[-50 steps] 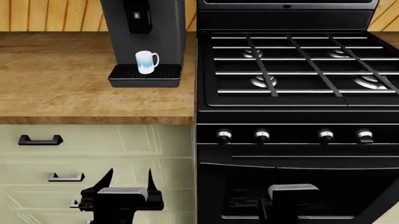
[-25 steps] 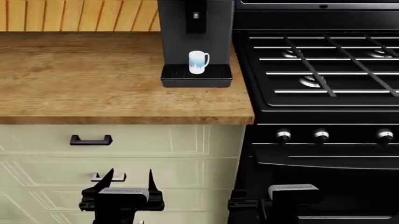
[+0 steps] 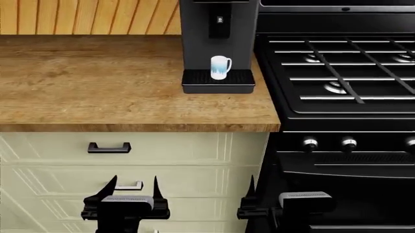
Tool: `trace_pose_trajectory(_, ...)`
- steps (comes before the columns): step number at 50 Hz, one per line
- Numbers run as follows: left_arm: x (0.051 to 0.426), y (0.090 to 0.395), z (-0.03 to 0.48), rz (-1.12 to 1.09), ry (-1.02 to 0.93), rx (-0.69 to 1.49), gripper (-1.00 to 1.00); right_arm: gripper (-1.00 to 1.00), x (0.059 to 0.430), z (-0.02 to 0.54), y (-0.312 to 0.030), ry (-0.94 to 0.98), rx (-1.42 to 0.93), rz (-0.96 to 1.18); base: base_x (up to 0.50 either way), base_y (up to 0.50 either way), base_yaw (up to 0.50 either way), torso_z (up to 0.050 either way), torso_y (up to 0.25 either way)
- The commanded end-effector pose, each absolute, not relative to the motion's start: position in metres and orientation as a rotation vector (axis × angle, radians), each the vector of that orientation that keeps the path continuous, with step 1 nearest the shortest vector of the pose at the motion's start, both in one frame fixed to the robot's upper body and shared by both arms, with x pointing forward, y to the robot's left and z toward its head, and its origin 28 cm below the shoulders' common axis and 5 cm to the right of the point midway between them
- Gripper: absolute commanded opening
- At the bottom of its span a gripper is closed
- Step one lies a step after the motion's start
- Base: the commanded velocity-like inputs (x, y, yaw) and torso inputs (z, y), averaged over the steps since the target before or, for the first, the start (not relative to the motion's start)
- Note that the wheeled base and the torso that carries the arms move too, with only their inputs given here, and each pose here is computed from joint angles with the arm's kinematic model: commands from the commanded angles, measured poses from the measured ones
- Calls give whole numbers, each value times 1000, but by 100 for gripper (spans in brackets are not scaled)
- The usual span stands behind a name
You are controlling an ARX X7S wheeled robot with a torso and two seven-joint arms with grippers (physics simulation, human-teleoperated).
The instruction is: Press the button on the coffee machine to serve coffee.
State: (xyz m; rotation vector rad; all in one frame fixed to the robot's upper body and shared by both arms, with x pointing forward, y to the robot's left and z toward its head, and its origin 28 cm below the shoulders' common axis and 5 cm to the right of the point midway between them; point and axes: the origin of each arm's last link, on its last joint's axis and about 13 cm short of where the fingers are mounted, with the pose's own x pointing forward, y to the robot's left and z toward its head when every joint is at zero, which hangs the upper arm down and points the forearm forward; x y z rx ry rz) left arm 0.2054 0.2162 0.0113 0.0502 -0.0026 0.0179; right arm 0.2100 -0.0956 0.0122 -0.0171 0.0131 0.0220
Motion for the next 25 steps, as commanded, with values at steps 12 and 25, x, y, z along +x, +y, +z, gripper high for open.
trace_pose_trajectory(12, 205, 215, 13, 13, -13, 44, 100, 100, 210, 12, -96, 21, -25, 20, 0, 0, 0, 50, 0)
trace_pose_trajectory(25, 206, 216, 13, 13, -15, 49, 100, 100, 211, 12, -96, 22, -26, 21, 0, 0, 0, 50, 0)
